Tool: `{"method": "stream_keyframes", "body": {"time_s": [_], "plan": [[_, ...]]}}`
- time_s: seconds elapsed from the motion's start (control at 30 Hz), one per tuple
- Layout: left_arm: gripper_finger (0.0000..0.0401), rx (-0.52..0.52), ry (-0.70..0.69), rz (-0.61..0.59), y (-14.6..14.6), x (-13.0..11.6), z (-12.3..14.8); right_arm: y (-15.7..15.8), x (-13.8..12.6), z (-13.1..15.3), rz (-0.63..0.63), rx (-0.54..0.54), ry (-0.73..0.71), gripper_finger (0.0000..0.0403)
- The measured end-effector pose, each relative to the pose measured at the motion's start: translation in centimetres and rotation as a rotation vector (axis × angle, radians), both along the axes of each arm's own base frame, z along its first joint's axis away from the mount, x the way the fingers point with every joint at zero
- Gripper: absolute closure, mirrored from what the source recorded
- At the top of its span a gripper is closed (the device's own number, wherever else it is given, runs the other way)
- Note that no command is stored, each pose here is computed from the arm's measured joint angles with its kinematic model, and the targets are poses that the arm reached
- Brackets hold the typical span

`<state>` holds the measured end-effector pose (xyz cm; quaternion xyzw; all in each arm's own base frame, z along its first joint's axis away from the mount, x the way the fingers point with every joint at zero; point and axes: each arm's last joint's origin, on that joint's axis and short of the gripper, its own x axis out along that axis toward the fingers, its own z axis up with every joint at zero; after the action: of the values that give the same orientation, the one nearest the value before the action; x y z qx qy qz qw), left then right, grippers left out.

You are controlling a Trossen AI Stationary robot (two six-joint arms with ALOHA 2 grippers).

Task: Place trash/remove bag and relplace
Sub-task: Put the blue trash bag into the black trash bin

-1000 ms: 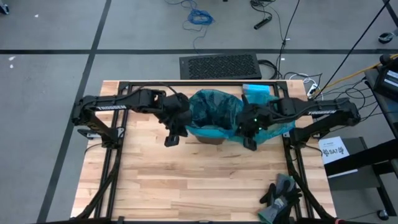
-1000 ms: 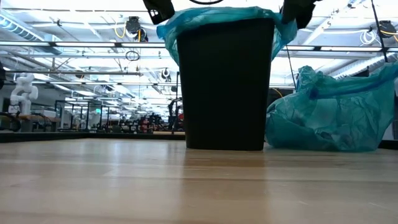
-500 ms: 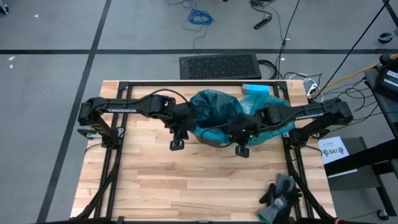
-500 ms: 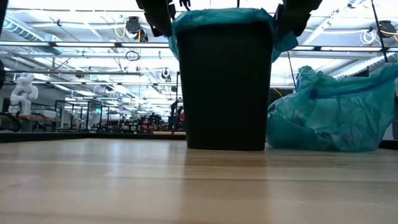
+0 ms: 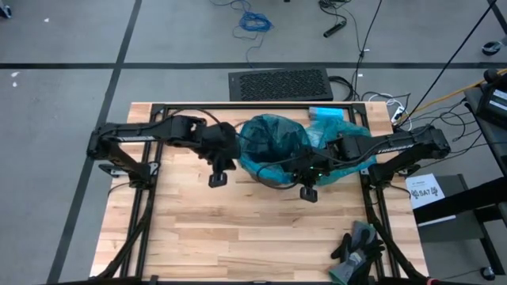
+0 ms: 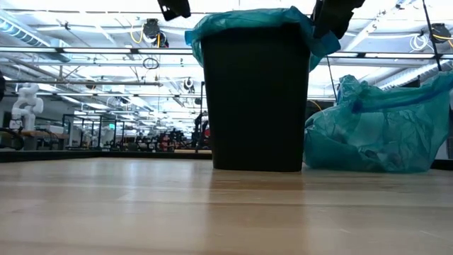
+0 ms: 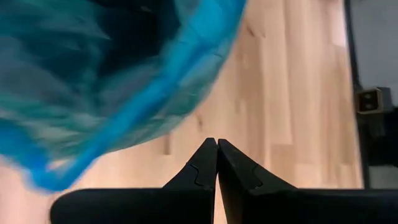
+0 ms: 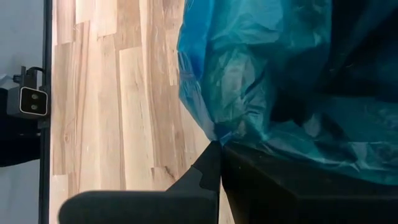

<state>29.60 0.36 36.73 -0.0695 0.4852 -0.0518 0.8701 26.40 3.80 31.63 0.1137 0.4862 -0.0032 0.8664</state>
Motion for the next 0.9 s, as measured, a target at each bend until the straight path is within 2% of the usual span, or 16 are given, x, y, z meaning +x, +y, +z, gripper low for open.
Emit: {"method": "stream_keyframes", "body": {"time_s": [0.17,0.4,0.67,0.73,0.9], "plan": [[0.0391,0.129,-0.074,0.058,0.3,-0.7,1.2,0.0,0.0,0.0,0.0,0.0,0.001,0.0403],[0.0384,0.145,-0.136,0.059,0.3,0.1,1.3,0.0,0.1,0.1,-0.013,0.009,-0.009,0.0403],[0.0329,0.179,-0.123,0.012,0.3,-0.1,1.3,0.0,0.1,0.1,-0.029,0.02,-0.011,0.0403],[0.0314,0.213,-0.107,-0.019,0.4,-0.3,1.2,0.0,0.2,0.1,-0.029,0.021,-0.017,0.0403],[0.0295,0.331,-0.054,0.002,0.7,-0.1,0.6,0.0,0.3,0.2,-0.038,0.03,-0.036,0.0403]]}}
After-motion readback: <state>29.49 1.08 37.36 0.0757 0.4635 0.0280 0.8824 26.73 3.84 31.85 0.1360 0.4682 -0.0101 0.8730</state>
